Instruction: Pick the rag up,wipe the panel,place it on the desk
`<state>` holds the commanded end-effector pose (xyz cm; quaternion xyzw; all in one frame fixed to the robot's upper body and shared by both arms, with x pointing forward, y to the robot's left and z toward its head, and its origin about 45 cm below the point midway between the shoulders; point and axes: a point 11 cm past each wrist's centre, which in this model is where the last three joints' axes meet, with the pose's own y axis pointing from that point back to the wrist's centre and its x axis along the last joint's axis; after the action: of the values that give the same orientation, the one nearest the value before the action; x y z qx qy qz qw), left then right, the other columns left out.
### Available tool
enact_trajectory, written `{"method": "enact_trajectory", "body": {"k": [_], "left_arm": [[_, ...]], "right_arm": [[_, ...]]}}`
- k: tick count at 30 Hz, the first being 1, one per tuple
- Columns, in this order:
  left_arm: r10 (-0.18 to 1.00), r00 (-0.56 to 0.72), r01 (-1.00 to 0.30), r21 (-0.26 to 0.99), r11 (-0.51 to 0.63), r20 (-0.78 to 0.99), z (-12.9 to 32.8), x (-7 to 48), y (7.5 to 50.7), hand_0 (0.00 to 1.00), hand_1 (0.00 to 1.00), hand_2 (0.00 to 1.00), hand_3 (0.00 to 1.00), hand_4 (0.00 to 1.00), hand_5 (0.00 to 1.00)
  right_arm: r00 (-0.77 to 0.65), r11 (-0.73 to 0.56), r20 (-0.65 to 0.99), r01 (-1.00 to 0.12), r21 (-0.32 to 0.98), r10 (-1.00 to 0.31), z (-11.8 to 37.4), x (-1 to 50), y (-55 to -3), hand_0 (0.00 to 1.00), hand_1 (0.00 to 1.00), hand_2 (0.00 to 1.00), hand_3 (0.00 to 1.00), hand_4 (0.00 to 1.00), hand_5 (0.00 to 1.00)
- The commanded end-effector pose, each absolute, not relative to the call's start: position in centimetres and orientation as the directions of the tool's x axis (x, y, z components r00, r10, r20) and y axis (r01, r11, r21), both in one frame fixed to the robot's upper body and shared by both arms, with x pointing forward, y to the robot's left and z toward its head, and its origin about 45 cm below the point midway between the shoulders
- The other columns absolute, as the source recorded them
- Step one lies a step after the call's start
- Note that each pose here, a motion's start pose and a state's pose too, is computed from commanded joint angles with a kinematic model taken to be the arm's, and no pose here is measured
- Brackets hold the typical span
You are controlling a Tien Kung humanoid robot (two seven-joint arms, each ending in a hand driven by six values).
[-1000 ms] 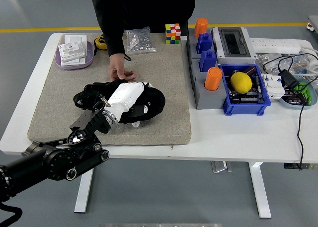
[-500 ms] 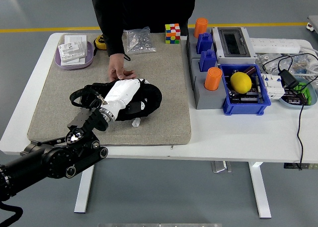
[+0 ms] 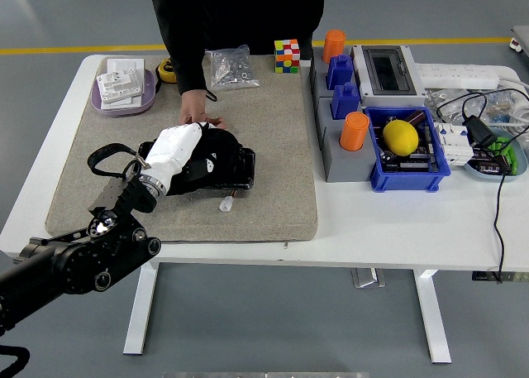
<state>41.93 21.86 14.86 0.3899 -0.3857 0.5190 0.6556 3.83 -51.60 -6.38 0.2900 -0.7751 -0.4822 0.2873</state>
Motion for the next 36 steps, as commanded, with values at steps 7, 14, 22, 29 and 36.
{"method": "enact_trajectory", "body": {"k": [7, 14, 22, 29, 36], "left_arm": [[0.381, 0.141, -0.989, 0.113, 0.096, 0.914, 14.7, 42.0, 24.4, 0.263, 0.162, 0.495, 0.389, 0.002, 0.002], [0.382, 0.110, -0.994, 0.100, 0.047, 0.917, 15.0, 42.2, 26.5, 0.262, 0.162, 0.494, 0.389, 0.002, 0.002], [0.369, 0.085, -0.996, 0.090, 0.003, 0.926, 15.3, 42.0, 28.7, 0.263, 0.162, 0.494, 0.389, 0.002, 0.002], [0.360, 0.068, -0.996, 0.082, -0.024, 0.930, 15.4, 41.9, 29.9, 0.263, 0.161, 0.494, 0.388, 0.002, 0.002], [0.355, 0.053, -0.996, 0.076, -0.051, 0.933, 15.4, 41.8, 31.1, 0.262, 0.161, 0.494, 0.388, 0.002, 0.002]], "right_arm": [[-0.669, 0.366, 0.167, -0.168, 0.915, -0.724, -6.4, 3.6, -51.6, 0.717, 0.557, 0.677, 0.635, 0.998, 0.659], [-0.670, 0.367, 0.166, -0.170, 0.915, -0.723, -6.4, 3.7, -51.6, 0.715, 0.557, 0.677, 0.635, 0.998, 0.659], [-0.671, 0.367, 0.168, -0.166, 0.915, -0.722, -6.4, 3.5, -51.6, 0.714, 0.557, 0.676, 0.635, 0.998, 0.659], [-0.670, 0.368, 0.170, -0.166, 0.915, -0.723, -6.4, 3.5, -51.6, 0.718, 0.557, 0.676, 0.635, 0.998, 0.658], [-0.671, 0.368, 0.169, -0.165, 0.915, -0.722, -6.4, 3.4, -51.6, 0.717, 0.557, 0.676, 0.635, 0.998, 0.658]]}}
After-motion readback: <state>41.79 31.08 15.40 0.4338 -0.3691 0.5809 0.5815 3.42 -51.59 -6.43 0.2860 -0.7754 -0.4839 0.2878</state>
